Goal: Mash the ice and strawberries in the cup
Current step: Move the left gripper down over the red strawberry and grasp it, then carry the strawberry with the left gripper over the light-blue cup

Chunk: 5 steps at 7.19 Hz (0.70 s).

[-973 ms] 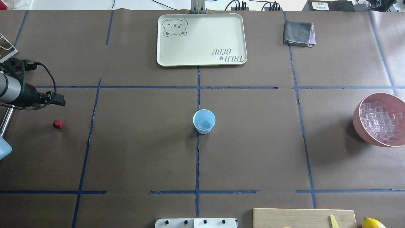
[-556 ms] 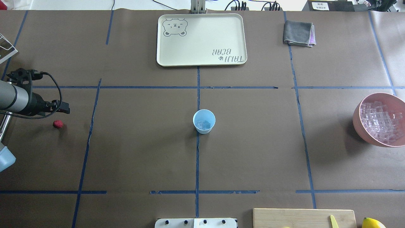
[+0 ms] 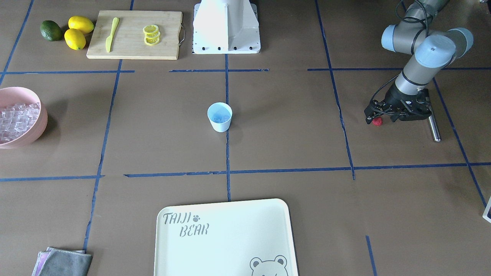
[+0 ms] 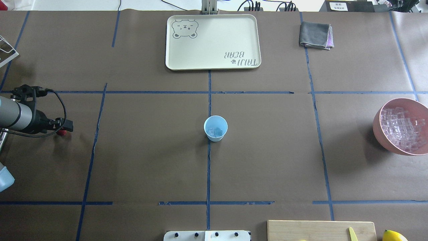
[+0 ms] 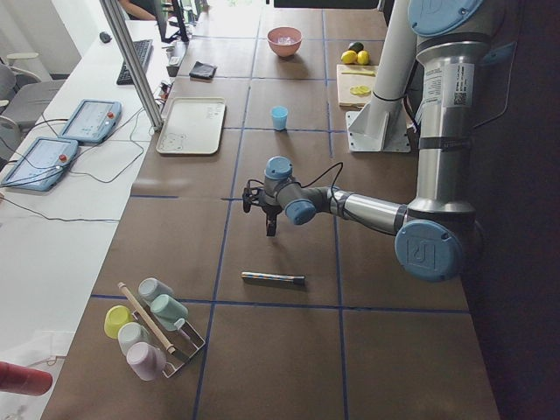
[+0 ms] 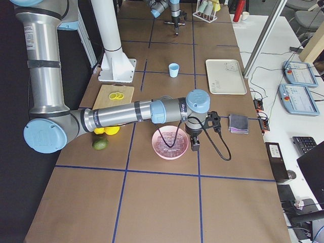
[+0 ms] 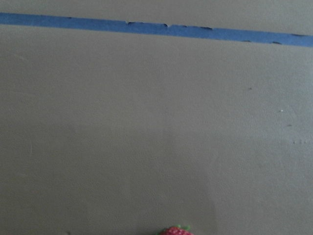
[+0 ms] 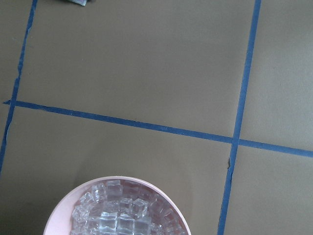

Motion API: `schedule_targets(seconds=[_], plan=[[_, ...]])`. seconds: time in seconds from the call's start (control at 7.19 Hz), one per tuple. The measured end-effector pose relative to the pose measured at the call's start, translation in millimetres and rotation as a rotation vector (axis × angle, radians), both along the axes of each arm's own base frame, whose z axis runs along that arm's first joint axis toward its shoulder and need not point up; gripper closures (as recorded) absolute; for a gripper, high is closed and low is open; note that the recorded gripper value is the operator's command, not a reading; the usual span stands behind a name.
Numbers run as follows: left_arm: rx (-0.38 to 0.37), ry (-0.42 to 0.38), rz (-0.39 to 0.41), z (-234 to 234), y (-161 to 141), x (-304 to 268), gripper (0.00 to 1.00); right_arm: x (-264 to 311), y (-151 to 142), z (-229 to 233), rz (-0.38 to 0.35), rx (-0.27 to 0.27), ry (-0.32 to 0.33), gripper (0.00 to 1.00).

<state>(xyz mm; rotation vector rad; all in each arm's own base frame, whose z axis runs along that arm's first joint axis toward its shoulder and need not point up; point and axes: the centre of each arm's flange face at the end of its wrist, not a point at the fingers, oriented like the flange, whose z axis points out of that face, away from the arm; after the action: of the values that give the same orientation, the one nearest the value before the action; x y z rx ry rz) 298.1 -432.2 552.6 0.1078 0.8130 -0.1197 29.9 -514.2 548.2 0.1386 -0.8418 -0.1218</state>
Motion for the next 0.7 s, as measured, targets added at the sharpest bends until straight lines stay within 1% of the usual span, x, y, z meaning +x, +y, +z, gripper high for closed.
schedule_targets(seconds=[0.14,0.28,0.42,0.56,0.7], plan=[[0.000,0.000,0.002,0.1,-0.2,1.5,0.15,0.0,-0.3,-0.5,0.000,0.001,0.000,0.01],[0.000,0.000,0.002,-0.2,-0.9,2.7,0.32,0.0,-0.6,-0.9,0.000,0.002,0.000,0.01],[0.000,0.000,0.003,0.0,-1.4,3.5,0.62,0.0,-0.9,-1.3,0.000,0.002,0.000,0.01],[-0.001,-0.001,0.004,0.8,-1.5,3.9,0.81,0.0,-1.3,-1.9,0.000,0.004,0.000,0.01],[0.000,-0.002,0.005,0.9,-1.6,3.9,0.92,-0.1,-1.8,-2.8,0.000,0.005,0.000,0.01]])
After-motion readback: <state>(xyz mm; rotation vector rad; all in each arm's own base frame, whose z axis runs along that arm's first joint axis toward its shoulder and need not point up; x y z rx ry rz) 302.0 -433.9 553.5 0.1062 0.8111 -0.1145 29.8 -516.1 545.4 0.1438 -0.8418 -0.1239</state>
